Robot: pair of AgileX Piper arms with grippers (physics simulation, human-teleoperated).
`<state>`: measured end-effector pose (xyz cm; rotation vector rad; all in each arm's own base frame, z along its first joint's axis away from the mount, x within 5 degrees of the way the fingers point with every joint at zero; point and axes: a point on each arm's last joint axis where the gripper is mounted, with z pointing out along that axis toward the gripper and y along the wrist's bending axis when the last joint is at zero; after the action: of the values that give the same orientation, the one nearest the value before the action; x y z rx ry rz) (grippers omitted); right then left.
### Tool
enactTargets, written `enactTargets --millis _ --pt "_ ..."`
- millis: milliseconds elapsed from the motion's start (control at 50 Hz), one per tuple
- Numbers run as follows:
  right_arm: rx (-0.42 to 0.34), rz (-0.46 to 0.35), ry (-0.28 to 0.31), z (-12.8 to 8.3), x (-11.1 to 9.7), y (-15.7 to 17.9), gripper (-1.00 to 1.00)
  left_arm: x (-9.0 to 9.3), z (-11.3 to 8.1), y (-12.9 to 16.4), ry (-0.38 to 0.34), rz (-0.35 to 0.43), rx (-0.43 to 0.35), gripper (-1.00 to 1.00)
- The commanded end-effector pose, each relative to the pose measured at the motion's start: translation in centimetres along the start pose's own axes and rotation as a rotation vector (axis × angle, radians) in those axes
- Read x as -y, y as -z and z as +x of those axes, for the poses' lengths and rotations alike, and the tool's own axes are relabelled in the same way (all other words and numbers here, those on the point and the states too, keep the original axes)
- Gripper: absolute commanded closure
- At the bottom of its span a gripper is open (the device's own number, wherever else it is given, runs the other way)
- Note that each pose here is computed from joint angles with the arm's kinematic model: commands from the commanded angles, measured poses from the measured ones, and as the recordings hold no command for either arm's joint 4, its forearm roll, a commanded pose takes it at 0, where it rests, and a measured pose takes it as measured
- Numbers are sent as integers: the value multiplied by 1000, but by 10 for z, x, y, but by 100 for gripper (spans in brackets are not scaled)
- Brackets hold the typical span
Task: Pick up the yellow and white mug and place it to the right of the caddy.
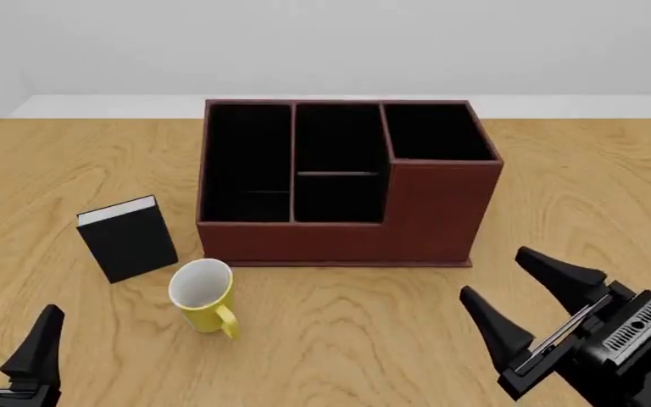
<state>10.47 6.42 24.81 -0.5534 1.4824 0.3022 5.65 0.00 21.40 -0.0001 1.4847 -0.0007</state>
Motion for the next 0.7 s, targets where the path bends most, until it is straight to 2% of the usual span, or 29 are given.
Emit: enactTargets --millis 20,500,560,700 --pt "-1 -44 -10 0 -6 -9 -100 0 0 0 0 0 0 -100" --pt "-4 -150 -7 7 -25 -37 -100 0 0 0 0 0 0 -100" --pt "-15 -157 -20 10 -27 -42 -100 0 0 0 0 0 0 -100" --pt "-40 -192 -11 20 -38 -60 -100 0 0 0 0 0 0 -100"
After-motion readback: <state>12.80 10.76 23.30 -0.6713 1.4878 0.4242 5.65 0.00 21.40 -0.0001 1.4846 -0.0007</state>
